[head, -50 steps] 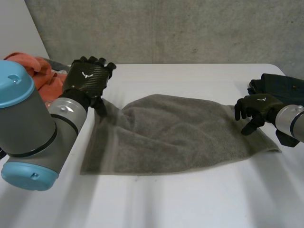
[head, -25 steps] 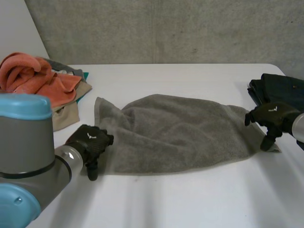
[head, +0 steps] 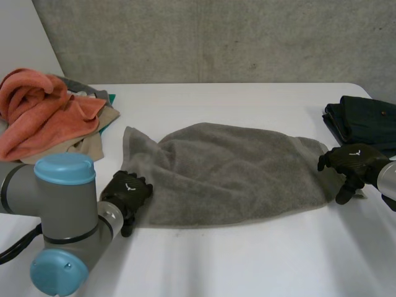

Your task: Fold the laundry.

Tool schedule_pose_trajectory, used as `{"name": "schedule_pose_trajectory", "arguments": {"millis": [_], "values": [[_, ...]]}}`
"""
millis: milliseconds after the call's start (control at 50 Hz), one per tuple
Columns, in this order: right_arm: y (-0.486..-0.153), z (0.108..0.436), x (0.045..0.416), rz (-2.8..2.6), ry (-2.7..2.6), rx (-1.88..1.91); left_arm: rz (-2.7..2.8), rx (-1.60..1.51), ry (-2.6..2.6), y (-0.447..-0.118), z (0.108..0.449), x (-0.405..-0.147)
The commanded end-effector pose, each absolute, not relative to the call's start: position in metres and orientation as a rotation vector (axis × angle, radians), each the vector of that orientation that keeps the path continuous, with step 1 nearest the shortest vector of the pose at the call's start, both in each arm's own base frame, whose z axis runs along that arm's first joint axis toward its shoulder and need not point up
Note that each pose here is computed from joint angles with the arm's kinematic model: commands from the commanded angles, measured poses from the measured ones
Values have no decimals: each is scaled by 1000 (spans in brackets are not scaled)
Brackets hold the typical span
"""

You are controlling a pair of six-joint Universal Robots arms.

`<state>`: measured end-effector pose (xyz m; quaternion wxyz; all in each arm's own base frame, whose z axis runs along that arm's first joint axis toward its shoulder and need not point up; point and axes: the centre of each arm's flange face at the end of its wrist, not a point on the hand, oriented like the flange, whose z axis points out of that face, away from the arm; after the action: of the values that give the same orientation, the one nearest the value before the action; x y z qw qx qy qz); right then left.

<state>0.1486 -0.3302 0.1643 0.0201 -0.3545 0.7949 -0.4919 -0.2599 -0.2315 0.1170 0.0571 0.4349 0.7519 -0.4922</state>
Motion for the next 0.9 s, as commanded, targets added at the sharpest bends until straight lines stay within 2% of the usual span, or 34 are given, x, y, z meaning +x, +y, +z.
{"name": "schedule_pose_trajectory", "arguments": {"millis": [20,340,580,680,760,780,840,900], "values": [[-328,162,150,-1522,2460,-1105,-1519,1298,2225,-244,113,-262],[-327,161,151,-1523,2457,-1108,-1638,1249,2143,-265,124,-273],[-325,160,151,-1524,2449,-1110,-1639,1287,2126,-271,120,-279],[-326,163,150,-1535,2448,-1106,-1657,1275,2102,-274,129,-279],[-326,170,146,-1550,2456,-1088,-1719,1221,2087,-271,159,-274],[-328,176,143,-1565,2462,-1080,-1781,1174,2072,-268,182,-271],[-328,186,138,-1559,2484,-1057,-1905,1090,2052,-258,222,-267],[-318,197,137,-1437,2519,-1016,-2128,934,2052,-238,286,-259]]}}
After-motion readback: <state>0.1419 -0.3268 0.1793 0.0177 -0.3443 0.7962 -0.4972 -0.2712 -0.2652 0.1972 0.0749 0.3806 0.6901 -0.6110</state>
